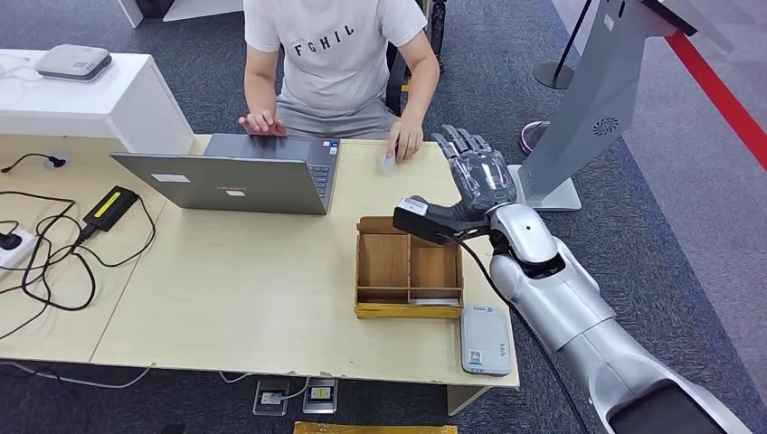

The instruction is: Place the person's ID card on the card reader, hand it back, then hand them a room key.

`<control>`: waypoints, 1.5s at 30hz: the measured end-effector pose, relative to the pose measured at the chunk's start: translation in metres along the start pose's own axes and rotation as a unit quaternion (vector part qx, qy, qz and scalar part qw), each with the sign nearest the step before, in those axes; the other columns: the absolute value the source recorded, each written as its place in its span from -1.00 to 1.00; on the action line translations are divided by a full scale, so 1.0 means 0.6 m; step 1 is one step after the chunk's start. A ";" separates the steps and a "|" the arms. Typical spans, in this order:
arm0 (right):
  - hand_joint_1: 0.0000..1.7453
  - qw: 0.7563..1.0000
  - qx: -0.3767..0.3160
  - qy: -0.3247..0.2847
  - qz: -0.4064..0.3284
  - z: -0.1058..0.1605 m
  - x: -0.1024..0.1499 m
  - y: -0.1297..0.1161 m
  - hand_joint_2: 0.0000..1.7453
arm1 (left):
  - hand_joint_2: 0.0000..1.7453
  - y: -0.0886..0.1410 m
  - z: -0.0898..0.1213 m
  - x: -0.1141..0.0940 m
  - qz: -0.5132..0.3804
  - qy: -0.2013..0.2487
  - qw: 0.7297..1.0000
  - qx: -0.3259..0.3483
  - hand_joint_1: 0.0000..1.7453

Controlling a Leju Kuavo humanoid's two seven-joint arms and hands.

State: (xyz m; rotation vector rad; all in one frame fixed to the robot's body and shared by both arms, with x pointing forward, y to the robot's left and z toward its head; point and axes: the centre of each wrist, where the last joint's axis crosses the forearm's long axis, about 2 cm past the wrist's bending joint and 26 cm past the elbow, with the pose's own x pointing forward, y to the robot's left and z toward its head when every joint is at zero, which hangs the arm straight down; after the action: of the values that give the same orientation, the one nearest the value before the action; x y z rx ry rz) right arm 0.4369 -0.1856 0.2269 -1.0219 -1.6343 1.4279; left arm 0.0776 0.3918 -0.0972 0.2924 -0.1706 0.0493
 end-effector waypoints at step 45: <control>-1.00 0.981 -0.141 0.106 -0.076 0.382 -0.037 -0.081 1.00 | -1.00 0.012 -0.001 -0.003 0.027 0.031 0.998 0.049 -1.00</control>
State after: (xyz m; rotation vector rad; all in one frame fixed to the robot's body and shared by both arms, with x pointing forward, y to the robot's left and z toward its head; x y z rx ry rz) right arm 0.2349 -0.3044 0.2467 -1.1354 -1.7461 0.9698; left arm 0.0754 0.3986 -0.0960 0.3831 -0.1150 0.1193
